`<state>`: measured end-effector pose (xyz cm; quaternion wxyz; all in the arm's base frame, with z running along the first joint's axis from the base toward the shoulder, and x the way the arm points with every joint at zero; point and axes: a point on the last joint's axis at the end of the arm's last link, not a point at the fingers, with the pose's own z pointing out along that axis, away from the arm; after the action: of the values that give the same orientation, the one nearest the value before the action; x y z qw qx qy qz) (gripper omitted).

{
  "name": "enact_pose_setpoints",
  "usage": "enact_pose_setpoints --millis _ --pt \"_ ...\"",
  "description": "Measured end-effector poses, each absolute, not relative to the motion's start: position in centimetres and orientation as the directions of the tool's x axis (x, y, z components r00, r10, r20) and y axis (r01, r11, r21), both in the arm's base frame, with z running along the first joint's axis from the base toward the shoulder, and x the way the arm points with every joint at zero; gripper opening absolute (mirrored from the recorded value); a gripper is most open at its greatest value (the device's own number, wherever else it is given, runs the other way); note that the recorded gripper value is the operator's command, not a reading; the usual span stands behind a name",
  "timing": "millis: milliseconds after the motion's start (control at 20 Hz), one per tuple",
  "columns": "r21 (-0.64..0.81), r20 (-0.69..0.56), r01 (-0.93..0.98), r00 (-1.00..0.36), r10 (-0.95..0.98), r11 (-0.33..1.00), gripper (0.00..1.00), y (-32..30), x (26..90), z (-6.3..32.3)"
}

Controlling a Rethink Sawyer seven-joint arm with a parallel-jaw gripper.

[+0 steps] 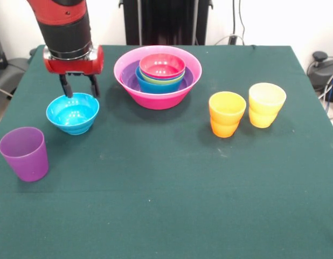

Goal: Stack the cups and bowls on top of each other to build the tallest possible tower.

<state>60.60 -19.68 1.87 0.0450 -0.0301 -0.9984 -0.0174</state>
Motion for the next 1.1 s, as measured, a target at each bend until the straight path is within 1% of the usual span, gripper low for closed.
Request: enact_pose_setpoints --millis 1100 --pt "0.053 0.109 0.037 -0.994 0.031 0.998 1.0 -17.3 61.1 -0.3"
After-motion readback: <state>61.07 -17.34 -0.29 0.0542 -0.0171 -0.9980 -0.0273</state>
